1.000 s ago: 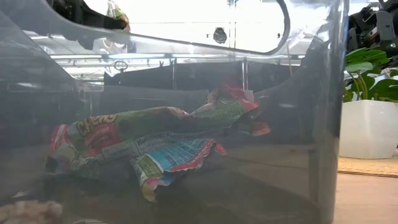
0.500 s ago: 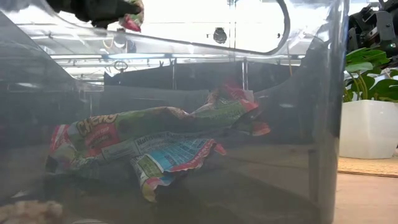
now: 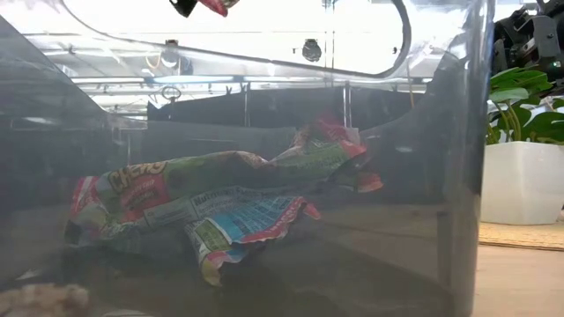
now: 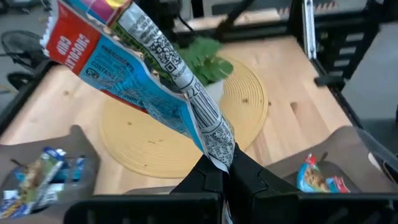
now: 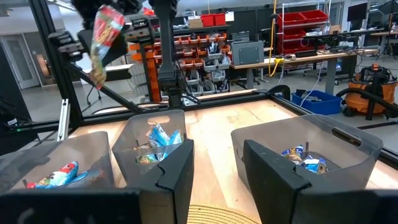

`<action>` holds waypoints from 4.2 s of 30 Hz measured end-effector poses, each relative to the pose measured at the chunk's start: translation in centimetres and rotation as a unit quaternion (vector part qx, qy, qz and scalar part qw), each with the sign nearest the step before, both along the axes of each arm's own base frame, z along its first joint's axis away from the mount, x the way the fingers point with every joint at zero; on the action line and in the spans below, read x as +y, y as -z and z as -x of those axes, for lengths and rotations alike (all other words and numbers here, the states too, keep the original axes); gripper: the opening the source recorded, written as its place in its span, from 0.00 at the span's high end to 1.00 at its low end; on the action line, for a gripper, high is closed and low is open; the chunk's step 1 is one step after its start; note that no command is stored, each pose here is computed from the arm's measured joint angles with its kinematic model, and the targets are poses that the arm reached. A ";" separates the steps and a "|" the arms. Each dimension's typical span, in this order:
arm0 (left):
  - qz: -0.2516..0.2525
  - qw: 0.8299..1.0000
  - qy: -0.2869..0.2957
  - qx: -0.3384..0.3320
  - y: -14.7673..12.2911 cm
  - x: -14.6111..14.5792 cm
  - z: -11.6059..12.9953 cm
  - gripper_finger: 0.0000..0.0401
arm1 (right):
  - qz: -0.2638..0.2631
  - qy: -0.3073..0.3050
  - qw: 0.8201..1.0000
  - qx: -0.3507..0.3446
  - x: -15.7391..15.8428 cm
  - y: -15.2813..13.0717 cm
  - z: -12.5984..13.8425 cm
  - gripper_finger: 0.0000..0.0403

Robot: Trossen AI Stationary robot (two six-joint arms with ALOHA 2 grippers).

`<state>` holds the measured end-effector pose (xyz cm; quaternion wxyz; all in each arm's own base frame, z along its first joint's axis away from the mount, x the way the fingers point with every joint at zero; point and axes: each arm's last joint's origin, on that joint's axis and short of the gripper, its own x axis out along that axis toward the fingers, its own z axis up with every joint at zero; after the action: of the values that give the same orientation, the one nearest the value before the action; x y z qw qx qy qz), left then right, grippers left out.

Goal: Pick and place Granola Bars by type
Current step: Put the red granola bar into the bottom black bin

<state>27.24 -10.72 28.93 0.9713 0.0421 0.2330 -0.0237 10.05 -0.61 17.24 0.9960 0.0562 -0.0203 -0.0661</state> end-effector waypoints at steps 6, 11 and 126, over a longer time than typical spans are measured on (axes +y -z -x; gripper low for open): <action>0.001 0.997 0.043 0.059 1.2 -1.8 -2.8 0.99 | 0.000 0.000 1.000 0.000 0.0 0.0 0.0 0.68; 0.051 0.992 0.071 0.092 1.6 -2.8 -4.3 0.99 | 0.000 0.000 1.000 0.000 0.0 0.0 0.0 0.68; 0.364 0.855 0.030 0.368 10.7 -3.5 -7.6 0.46 | 0.000 0.000 1.000 0.000 0.0 0.0 0.0 0.68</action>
<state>34.84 -14.19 18.24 0.7592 -0.3193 0.5470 -0.1498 10.05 -0.61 17.24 0.9960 0.0562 -0.0203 -0.0660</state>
